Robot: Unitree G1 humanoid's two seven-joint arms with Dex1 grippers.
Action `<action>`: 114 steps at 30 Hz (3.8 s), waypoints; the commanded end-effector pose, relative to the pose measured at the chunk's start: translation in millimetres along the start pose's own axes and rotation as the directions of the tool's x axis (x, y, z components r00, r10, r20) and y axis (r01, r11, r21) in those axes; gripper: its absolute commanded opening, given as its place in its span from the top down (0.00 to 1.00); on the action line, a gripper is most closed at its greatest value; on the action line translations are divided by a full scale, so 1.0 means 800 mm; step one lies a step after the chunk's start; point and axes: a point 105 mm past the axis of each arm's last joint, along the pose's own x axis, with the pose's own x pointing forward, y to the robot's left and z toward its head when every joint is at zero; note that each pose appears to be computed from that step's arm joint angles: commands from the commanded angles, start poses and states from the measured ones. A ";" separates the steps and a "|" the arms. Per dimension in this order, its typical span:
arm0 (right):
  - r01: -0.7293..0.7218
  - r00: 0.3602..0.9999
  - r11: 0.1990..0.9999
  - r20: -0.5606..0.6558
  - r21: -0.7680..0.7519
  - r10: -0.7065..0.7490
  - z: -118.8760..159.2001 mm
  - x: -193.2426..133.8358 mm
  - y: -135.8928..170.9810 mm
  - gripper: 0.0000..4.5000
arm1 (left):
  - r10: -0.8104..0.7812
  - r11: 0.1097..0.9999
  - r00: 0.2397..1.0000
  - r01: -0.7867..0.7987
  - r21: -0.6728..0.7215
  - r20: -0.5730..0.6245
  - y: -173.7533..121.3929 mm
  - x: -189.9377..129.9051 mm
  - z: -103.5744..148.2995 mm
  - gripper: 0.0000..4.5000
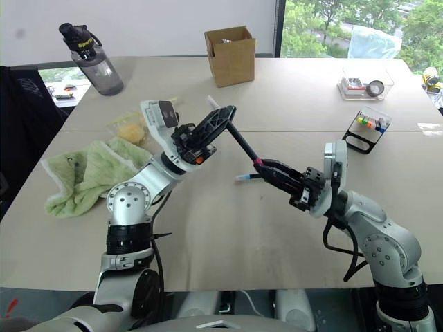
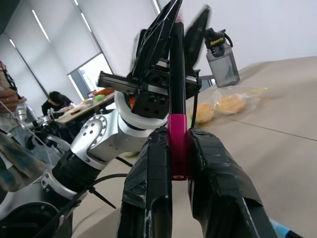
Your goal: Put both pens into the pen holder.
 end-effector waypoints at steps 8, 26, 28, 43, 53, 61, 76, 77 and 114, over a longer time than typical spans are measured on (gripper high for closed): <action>-0.054 0.998 0.998 -0.020 -0.031 0.054 0.003 0.006 0.014 0.70 | 0.026 0.998 1.000 -0.027 0.065 0.016 0.004 0.008 0.009 1.00; -0.005 0.907 0.996 -0.421 -0.089 -0.033 -0.034 0.031 -0.019 0.31 | 0.020 0.859 0.716 0.345 0.378 -0.698 0.000 -0.008 -0.068 1.00; -0.010 0.901 0.997 -0.433 -0.082 -0.027 -0.036 0.034 -0.019 0.31 | 0.022 0.849 0.702 0.363 0.384 -0.712 -0.001 -0.007 -0.070 1.00; -0.036 0.904 0.997 -0.428 -0.064 0.006 -0.036 0.040 -0.009 1.00 | 0.049 0.828 0.726 0.355 0.435 -0.686 0.004 -0.002 -0.063 0.71; 0.116 0.930 0.856 -0.247 -0.504 -0.272 0.013 -0.011 -0.063 1.00 | 0.131 0.799 0.855 0.208 0.564 -0.502 0.005 0.003 -0.018 0.22; 0.470 0.781 0.269 0.253 -0.841 -0.571 0.128 -0.080 -0.137 1.00 | 0.218 0.733 0.927 0.052 0.678 -0.306 0.005 0.029 0.027 0.22; 0.565 0.643 0.005 0.437 -0.825 -0.629 0.138 -0.128 -0.184 1.00 | 0.413 0.702 0.814 0.002 0.713 -0.409 0.012 0.029 0.021 0.22; 0.576 0.640 0.012 0.442 -0.817 -0.629 0.137 -0.128 -0.185 1.00 | 0.417 0.704 0.805 0.008 0.710 -0.422 0.011 0.028 0.020 0.22; 0.721 0.610 0.172 0.497 -0.672 -0.617 0.141 -0.123 -0.204 0.02 | 0.514 0.763 0.579 0.029 0.646 -0.633 0.066 -0.041 -0.043 0.21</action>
